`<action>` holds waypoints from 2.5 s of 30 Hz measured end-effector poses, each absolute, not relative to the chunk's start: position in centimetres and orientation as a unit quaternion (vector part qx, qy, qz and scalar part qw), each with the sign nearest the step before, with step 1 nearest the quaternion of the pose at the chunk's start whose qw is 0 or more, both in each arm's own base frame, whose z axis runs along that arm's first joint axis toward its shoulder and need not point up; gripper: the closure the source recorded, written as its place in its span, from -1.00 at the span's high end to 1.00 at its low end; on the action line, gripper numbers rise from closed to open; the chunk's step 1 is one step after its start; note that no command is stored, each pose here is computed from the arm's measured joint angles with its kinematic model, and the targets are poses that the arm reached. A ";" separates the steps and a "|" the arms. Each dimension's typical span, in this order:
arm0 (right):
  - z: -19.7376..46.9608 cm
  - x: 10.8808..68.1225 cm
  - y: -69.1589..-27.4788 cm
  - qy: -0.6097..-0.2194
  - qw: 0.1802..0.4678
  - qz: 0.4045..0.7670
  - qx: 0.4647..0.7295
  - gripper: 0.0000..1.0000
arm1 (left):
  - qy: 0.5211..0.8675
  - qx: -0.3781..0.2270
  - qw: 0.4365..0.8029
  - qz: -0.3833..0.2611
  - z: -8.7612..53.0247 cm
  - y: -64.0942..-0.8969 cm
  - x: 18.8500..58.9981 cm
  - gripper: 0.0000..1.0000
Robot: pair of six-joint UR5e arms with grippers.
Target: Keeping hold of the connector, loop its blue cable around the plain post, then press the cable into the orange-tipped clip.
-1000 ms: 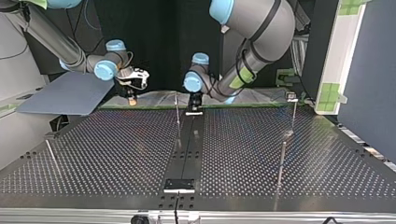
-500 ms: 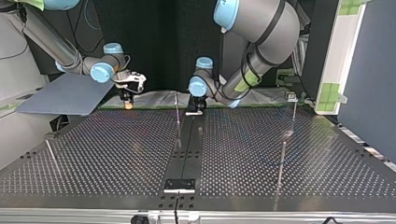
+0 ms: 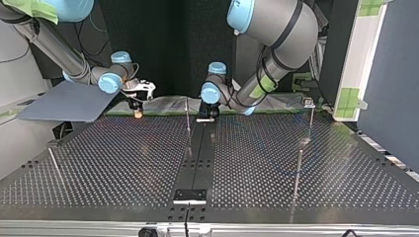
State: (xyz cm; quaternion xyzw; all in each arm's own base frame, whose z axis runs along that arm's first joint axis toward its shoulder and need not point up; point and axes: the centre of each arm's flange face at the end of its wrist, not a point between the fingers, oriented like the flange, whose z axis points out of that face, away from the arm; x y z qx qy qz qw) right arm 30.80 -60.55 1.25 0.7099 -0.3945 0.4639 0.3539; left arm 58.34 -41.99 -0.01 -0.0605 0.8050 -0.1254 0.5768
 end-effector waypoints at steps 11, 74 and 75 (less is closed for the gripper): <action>2.6 31.2 -62.3 -0.389 0.359 0.475 0.703 -1.00 | 0.805 -0.057 0.577 -0.122 0.0 -41.9 58.4 -1.00; 2.0 32.4 -61.4 -0.383 0.345 0.475 0.713 -1.00 | 0.833 0.075 0.543 -0.072 -0.2 -44.1 53.3 1.00; 2.0 32.4 -61.4 -0.383 0.345 0.475 0.713 -1.00 | 0.831 0.076 0.546 -0.076 0.1 -44.1 53.2 1.00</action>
